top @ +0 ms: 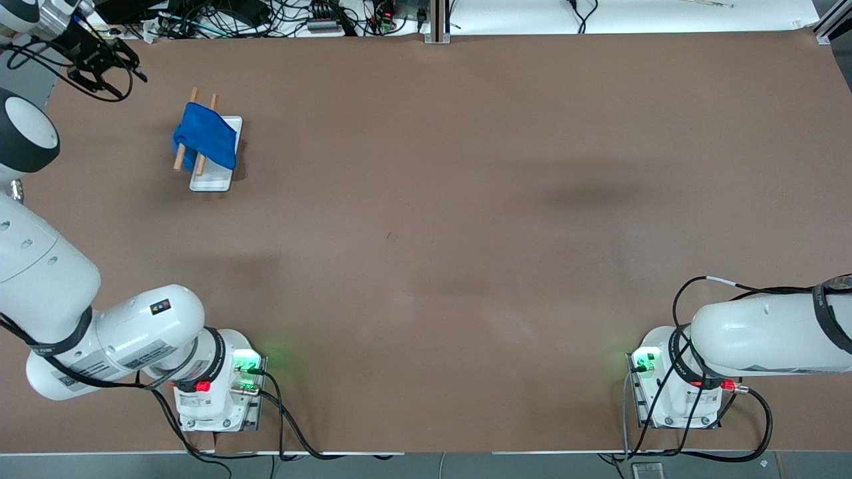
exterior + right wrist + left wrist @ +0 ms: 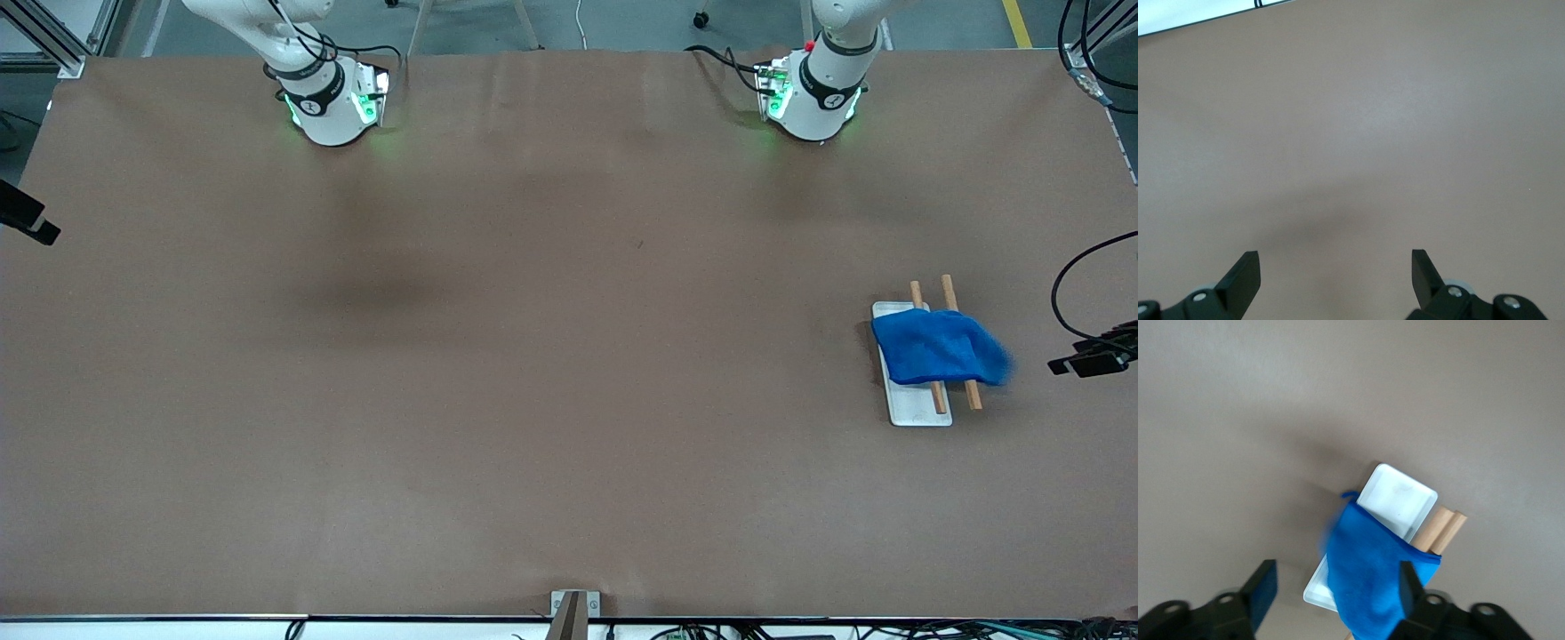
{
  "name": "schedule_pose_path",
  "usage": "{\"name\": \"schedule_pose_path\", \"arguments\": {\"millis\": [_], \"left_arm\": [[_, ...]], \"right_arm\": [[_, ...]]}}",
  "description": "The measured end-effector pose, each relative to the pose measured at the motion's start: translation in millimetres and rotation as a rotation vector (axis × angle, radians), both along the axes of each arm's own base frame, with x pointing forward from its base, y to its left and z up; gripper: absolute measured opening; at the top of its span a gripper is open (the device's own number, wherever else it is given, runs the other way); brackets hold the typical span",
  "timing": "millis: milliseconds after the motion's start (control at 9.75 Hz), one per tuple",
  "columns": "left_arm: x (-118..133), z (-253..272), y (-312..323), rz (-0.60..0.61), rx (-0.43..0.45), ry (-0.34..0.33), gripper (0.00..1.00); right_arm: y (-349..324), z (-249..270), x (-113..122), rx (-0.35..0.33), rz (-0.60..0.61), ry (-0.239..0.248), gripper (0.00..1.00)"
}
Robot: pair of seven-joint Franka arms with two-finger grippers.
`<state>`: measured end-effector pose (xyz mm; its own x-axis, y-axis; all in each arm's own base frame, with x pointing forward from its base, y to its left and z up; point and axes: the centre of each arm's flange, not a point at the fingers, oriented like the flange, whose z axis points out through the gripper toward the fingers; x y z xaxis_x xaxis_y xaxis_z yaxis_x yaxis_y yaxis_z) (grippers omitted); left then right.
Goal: Right arm passes towel to left arm to hang
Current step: 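Release the towel onto the dowels and open the left gripper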
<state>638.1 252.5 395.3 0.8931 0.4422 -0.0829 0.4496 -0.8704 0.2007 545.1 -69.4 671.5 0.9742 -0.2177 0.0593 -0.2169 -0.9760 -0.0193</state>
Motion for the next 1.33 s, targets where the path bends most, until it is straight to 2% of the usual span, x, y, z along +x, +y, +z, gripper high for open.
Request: {"name": "schedule_pose_path", "arguments": {"millis": [103, 308, 615, 821, 1333], "left_arm": [[6, 20, -17, -0.04, 0.033, -0.03, 1.0], [19, 63, -77, -0.155, 0.095, -0.085, 1.0], [25, 104, -155, -0.278, 0.099, -0.151, 1.0], [23, 114, -182, -0.331, 0.1, -0.166, 1.0], [2, 152, -244, -0.456, 0.122, -0.15, 1.0]], "right_arm": [[0, 0, 0, 0.0, 0.0, 0.0, 1.0], [0, 0, 0, 0.0, -0.001, -0.001, 1.0], [-1, 0, 0, -0.001, 0.002, -0.001, 1.0], [-1, 0, 0, -0.002, 0.007, -0.001, 1.0], [-1, 0, 0, -0.003, 0.01, -0.001, 1.0]]}}
